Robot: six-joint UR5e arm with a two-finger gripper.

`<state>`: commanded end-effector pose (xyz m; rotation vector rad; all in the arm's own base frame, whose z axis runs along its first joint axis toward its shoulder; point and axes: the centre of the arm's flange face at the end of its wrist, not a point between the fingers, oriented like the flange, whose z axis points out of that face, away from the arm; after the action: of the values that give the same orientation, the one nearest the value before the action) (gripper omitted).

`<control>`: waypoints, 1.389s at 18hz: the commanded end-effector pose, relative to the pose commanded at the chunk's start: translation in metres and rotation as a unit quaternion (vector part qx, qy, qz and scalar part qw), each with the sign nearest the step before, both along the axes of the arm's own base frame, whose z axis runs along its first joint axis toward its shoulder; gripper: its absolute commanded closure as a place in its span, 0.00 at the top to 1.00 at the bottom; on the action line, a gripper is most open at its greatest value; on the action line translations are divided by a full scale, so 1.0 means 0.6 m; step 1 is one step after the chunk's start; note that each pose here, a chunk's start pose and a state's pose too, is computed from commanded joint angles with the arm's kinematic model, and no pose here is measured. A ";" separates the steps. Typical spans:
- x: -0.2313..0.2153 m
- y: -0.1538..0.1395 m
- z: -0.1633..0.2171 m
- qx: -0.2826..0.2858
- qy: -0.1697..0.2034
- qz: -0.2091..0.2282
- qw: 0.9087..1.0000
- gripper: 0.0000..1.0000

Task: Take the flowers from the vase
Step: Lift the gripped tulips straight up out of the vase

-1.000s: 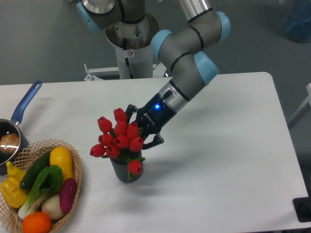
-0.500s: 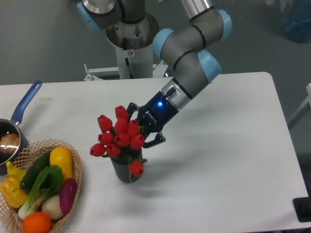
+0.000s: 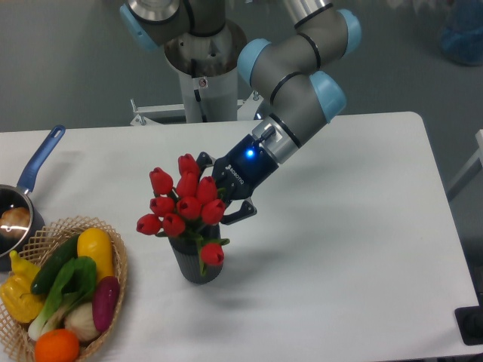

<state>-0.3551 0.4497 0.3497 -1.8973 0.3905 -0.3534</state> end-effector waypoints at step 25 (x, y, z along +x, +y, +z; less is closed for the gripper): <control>-0.025 -0.006 0.113 0.009 -0.064 0.045 0.997 0.48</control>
<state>-0.3702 0.4462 0.4173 -1.8567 0.2210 -0.4086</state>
